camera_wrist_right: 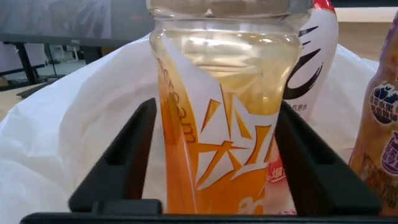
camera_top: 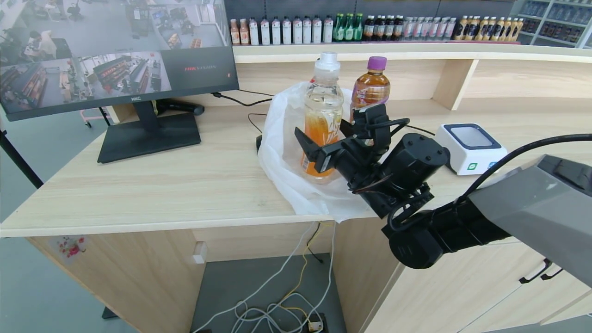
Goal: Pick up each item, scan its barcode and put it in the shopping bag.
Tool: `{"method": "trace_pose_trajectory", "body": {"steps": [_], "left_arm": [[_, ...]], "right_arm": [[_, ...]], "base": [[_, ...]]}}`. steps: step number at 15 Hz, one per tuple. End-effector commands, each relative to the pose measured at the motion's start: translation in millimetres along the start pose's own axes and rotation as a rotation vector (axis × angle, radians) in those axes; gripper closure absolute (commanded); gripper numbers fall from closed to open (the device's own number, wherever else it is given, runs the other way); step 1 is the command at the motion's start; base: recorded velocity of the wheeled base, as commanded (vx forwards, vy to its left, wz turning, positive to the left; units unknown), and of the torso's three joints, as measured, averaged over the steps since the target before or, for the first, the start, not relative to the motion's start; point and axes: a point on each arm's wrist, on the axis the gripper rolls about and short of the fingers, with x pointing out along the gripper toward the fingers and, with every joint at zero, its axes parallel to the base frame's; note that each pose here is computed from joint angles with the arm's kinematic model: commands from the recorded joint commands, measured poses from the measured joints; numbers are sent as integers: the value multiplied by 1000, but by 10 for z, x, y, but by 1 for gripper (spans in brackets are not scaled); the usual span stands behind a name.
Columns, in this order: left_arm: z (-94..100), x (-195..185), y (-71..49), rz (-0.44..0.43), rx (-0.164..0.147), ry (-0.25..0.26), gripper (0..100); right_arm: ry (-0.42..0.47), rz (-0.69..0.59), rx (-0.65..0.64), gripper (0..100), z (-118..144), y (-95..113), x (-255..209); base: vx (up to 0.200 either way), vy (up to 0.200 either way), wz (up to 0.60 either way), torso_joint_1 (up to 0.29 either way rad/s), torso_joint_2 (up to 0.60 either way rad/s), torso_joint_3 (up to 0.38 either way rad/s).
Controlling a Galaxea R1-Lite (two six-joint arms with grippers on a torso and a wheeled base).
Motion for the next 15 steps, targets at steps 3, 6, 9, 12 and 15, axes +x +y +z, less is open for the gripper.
{"method": "trace_pose_trajectory", "body": {"steps": [3,6,9,12,15], "left_arm": [[0,0,0,1,0,0,0],[0,0,0,-2,0,0,0],[0,0,0,-1,0,0,0],[0,0,0,-1,0,0,0],[0,0,0,-1,0,0,0]], "right_arm": [[-15,-3,-1,0,129,-11,-45],[-17,-2,9,0,413,-37,-249],[7,-29,26,0,783,-168,-719],[90,-141,-20,0,1009,-480,-1493],[155,-245,-55,0,1139,-553,-2275]], "base": [[0,0,0,0,0,0],[0,0,0,0,0,0],[0,0,0,0,0,0],[0,0,0,0,0,0],[0,0,0,0,0,0]]}}
